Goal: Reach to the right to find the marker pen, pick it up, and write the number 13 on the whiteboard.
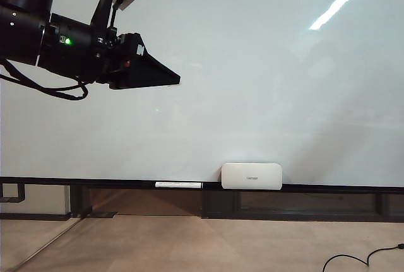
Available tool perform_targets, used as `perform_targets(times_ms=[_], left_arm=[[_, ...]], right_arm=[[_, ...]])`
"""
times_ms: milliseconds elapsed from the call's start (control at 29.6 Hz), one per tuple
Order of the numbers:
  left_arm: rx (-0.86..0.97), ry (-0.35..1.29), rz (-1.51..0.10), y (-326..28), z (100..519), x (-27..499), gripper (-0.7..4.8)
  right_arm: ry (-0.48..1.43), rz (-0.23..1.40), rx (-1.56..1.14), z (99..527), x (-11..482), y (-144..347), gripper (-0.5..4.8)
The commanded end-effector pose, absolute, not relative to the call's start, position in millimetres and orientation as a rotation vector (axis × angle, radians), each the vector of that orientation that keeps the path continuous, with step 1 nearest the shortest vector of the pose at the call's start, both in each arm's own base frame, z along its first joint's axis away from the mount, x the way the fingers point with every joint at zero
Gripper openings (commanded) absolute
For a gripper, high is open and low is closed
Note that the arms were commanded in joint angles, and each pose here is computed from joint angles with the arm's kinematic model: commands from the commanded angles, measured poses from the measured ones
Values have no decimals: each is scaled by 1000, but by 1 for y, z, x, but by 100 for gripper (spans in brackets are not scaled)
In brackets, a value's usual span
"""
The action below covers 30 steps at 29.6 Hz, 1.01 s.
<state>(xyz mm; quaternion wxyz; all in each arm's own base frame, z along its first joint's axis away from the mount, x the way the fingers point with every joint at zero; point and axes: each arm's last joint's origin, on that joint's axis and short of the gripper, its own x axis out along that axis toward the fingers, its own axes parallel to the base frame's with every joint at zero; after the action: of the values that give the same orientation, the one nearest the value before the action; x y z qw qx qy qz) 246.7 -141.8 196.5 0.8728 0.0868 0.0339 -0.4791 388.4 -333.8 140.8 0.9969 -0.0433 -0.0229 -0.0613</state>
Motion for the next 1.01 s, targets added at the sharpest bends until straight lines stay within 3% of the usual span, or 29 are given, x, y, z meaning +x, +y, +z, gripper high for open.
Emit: perform_targets(times_ms=[34, 540, 675, 843, 911, 944, 1012], left_arm=[[185, 50, -999, -142, 199, 247, -6], [185, 51, -999, -142, 199, 247, -6], [185, 51, -999, -142, 199, 247, -6], [185, 51, -999, -142, 199, 247, -6], [185, 51, -999, -142, 199, 247, -6], [186, 51, -999, -142, 199, 247, -6], [188, 49, -999, -142, 199, 247, -6]], right_arm=[[-74, -139, -119, 148, 390, -334, 220], [-85, -120, -126, 149, 396, -326, 208], [-82, -142, -142, 149, 398, -324, 166], [-82, -175, -144, 149, 398, -325, 160], [-81, -179, -149, 149, 399, -324, 27], [-79, -179, -153, 148, 399, -324, -11], [-71, -173, -146, 144, 401, -326, -1]])
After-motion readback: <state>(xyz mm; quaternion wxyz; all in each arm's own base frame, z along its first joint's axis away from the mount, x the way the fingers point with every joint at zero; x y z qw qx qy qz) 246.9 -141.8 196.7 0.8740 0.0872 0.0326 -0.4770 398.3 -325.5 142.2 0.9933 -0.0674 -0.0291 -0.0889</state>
